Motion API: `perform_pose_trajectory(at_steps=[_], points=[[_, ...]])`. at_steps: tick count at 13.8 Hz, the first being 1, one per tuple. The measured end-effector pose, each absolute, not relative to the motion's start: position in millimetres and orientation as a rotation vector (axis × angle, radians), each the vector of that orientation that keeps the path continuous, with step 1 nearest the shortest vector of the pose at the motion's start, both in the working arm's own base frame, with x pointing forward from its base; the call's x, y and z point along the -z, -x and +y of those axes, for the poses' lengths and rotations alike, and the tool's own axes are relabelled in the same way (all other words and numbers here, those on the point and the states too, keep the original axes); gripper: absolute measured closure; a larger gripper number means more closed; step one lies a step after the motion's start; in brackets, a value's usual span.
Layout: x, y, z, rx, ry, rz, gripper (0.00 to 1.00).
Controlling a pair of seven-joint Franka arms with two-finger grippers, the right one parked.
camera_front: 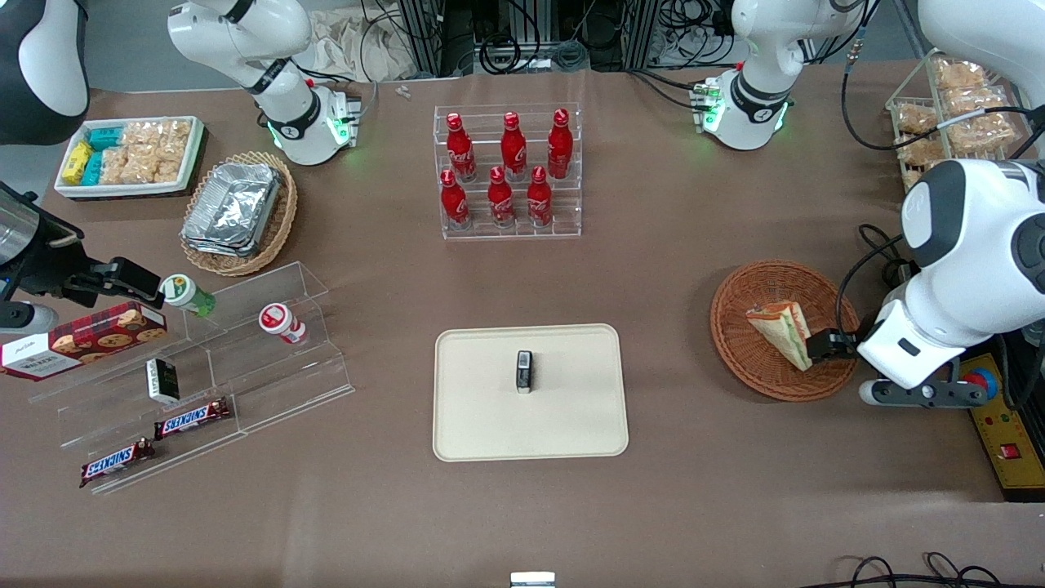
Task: Place sandwich from basket to tray
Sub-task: 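Lower the open left gripper over the wrapped sandwich in the basket, then close the left gripper on the sandwich and lift it from the basket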
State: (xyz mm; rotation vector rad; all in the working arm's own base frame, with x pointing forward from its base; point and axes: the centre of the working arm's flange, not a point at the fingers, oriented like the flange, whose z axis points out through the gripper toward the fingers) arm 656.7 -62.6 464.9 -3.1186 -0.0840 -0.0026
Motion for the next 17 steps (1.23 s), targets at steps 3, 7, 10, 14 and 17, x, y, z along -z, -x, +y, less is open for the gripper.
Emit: perform_pose_trajectory(at_steps=[3, 7, 10, 14, 17], points=[[-444.7, -649.3, -60.0, -0.072, 3.059, -0.519, 0.00], [-413.7, -639.9, -55.1, -0.119, 2.969, -0.827, 0.00], [-389.3, -629.7, -57.2, -0.072, 2.914, -1.028, 0.00], [-343.5, -600.9, -43.1, -0.047, 2.863, -1.168, 0.00], [-315.9, -584.0, -29.0, -0.063, 2.815, -1.262, 0.00]])
